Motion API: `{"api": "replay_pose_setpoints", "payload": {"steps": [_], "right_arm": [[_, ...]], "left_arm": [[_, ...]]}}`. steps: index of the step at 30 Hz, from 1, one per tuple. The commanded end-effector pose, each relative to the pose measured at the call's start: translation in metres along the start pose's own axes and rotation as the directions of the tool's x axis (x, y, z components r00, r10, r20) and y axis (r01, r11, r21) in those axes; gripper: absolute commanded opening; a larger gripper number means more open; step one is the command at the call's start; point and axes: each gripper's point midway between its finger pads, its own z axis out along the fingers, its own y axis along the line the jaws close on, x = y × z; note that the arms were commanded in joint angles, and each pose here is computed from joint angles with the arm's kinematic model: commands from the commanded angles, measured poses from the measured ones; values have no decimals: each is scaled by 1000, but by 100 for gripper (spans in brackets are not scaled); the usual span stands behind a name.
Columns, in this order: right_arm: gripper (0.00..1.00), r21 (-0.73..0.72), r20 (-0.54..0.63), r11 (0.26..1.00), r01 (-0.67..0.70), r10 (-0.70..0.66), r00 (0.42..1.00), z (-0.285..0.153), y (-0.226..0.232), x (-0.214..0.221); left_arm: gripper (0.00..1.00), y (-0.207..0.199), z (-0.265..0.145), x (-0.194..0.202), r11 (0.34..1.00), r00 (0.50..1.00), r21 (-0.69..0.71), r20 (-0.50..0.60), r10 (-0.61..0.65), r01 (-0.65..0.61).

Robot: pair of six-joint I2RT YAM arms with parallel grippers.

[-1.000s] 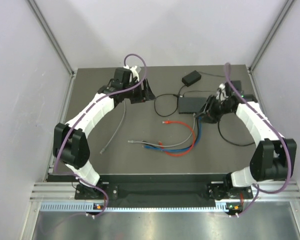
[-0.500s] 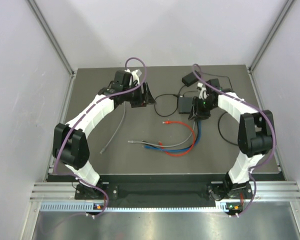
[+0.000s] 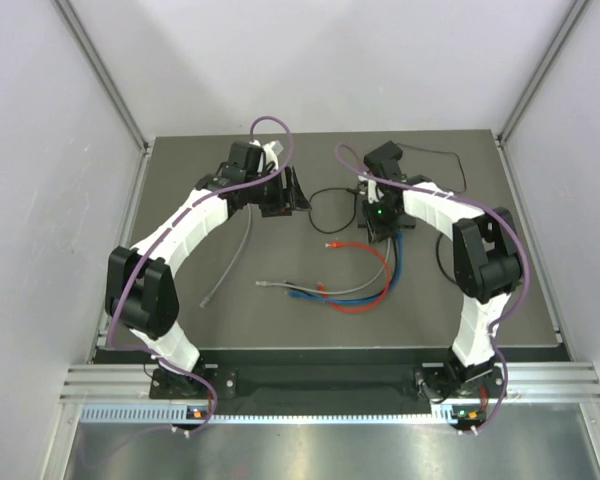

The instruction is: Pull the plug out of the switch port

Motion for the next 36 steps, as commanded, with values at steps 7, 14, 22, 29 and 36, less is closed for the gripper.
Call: {"api": "replay_pose_setpoints", "payload": {"steps": [7,14,22,29,36], "right_arm": [[28,97,-15,988,122,-121,993,4,6,-1],[26,118,-35,982,147,-144,989,2,9,10],[26,123,-56,981,148,-143,988,3,9,25],[15,121,-68,981,150,-143,987,3,9,32],[0,94,-102,987,133,-124,987,-23,21,45]], "left_arm": [[69,-4,-11,-7,1000,1000,8,24,8,-8],[69,-2,-14,-6,1000,1000,2,26,3,-3],[69,1,-13,0,1000,1000,-1,13,-9,9],[69,3,-13,6,1000,1000,-1,-3,-25,25],[68,5,-14,7,1000,1000,-7,1,-19,19]]}}
